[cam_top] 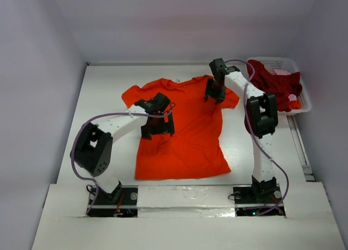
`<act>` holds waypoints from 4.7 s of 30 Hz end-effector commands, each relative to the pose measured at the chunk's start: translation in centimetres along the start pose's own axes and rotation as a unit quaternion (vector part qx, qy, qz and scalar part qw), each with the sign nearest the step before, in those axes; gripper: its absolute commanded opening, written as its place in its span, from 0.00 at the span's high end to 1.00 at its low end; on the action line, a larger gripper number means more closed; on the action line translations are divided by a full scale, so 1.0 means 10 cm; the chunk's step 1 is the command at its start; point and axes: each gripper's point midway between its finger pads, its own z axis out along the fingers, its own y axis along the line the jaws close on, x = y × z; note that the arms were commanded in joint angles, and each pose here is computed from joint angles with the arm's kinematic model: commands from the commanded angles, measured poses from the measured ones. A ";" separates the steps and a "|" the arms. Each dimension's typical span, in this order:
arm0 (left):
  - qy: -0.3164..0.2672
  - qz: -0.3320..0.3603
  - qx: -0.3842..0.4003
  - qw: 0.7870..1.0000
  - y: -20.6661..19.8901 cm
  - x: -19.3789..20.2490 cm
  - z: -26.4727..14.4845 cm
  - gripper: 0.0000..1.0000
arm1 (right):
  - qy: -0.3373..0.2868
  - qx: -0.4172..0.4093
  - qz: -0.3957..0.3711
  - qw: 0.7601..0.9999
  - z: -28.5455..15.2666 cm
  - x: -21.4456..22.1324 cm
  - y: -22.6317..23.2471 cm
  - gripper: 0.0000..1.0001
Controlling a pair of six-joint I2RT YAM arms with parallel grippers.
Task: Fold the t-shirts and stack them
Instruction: Flatten out the tshirt
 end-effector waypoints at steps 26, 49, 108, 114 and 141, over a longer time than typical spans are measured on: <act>-0.208 -0.091 0.102 0.969 -0.04 -2.15 -0.92 0.28 | -0.166 -0.032 -0.003 0.986 -1.16 -0.96 0.02 0.48; 0.019 -0.038 0.210 0.977 -0.41 0.10 -0.85 0.79 | -0.125 -0.056 -0.006 0.991 -0.22 -1.29 0.16 1.00; 0.244 0.102 0.159 0.951 -1.02 0.95 0.39 0.83 | -0.054 -0.065 0.051 0.995 0.24 -0.76 0.65 1.00; 0.255 0.104 0.148 0.950 -0.94 1.02 0.50 0.83 | -0.038 -0.049 0.053 0.997 0.25 -0.70 0.54 1.00; 0.249 0.111 0.136 0.952 -0.90 0.99 0.47 0.82 | 0.088 0.013 0.052 0.995 0.26 -0.11 0.17 1.00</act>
